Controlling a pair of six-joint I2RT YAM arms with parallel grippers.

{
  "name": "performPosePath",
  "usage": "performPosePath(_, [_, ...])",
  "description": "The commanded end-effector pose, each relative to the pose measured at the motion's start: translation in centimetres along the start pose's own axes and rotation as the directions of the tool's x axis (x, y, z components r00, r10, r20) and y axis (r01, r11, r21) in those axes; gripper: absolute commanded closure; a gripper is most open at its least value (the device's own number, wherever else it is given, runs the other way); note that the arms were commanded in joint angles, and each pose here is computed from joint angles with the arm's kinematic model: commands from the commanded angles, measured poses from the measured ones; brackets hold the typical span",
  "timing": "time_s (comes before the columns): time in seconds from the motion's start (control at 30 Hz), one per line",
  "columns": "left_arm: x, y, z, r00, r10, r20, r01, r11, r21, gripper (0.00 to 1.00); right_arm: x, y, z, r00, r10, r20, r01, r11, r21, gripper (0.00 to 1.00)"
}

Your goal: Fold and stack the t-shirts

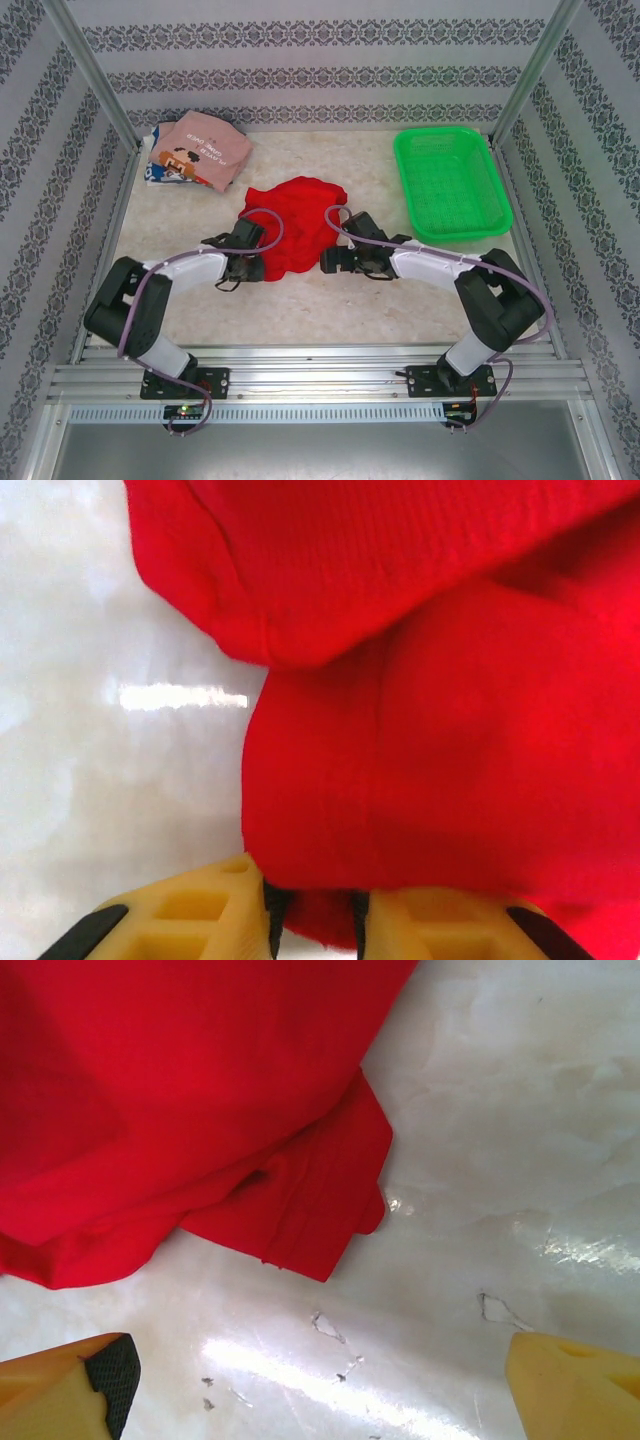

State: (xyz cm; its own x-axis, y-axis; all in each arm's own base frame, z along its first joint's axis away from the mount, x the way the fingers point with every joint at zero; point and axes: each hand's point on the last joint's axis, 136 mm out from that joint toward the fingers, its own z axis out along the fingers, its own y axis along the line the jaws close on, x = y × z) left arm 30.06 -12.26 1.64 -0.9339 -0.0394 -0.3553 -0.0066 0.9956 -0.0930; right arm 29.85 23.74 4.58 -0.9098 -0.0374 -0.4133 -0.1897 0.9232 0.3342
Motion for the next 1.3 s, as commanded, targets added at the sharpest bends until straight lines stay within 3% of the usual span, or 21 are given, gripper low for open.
performPosePath(0.0, [0.0, -0.2, 1.5, 1.000, -0.029, -0.001, 0.029, 1.000, 0.007, 0.76, -0.2, -0.3, 0.5, 0.999, -0.033, -0.003, 0.033, 0.999, 0.021, 0.07])
performPosePath(0.13, [-0.5, 0.0, 0.8, 0.999, -0.035, 0.040, 0.035, 0.999, 0.006, 1.00, -0.3, -0.4, 1.3, 1.000, -0.012, -0.003, 0.012, 1.000, 0.008, 0.15])
performPosePath(0.43, [-5.3, -1.9, -9.6, 0.963, -0.063, 0.262, 0.025, 0.989, 0.146, 1.00, -2.6, 0.3, 3.9, 1.000, 0.014, 0.006, -0.014, 1.000, 0.005, 0.38])
performPosePath(0.67, [-7.0, -1.7, -15.7, 0.925, -0.077, 0.373, 0.012, 0.985, 0.174, 1.00, -4.9, 1.3, 5.6, 0.999, 0.044, 0.026, -0.044, 0.999, -0.012, 0.58])
performPosePath(0.8, [-7.7, -2.1, -16.9, 0.922, -0.069, 0.380, -0.003, 0.983, 0.186, 1.00, -6.0, 2.5, 5.5, 0.997, 0.064, 0.052, -0.061, 0.997, -0.054, 0.58])
performPosePath(0.93, [-8.1, -1.9, -17.4, 0.916, -0.063, 0.395, -0.009, 0.984, 0.177, 1.00, -5.5, 3.3, 5.1, 0.994, 0.099, 0.049, -0.093, 0.990, -0.102, 0.48])
performPosePath(1.03, [-8.8, -1.9, -18.7, 0.902, -0.062, 0.428, -0.017, 0.984, 0.180, 1.00, -5.0, 4.1, 5.2, 0.994, 0.100, 0.050, -0.094, 0.989, -0.113, 0.47])
performPosePath(1.27, [-10.5, -1.6, -20.8, 0.882, -0.050, 0.469, -0.033, 0.985, 0.168, 1.00, -6.3, 4.8, 7.3, 0.987, 0.146, 0.065, -0.137, 0.982, -0.132, 0.54])
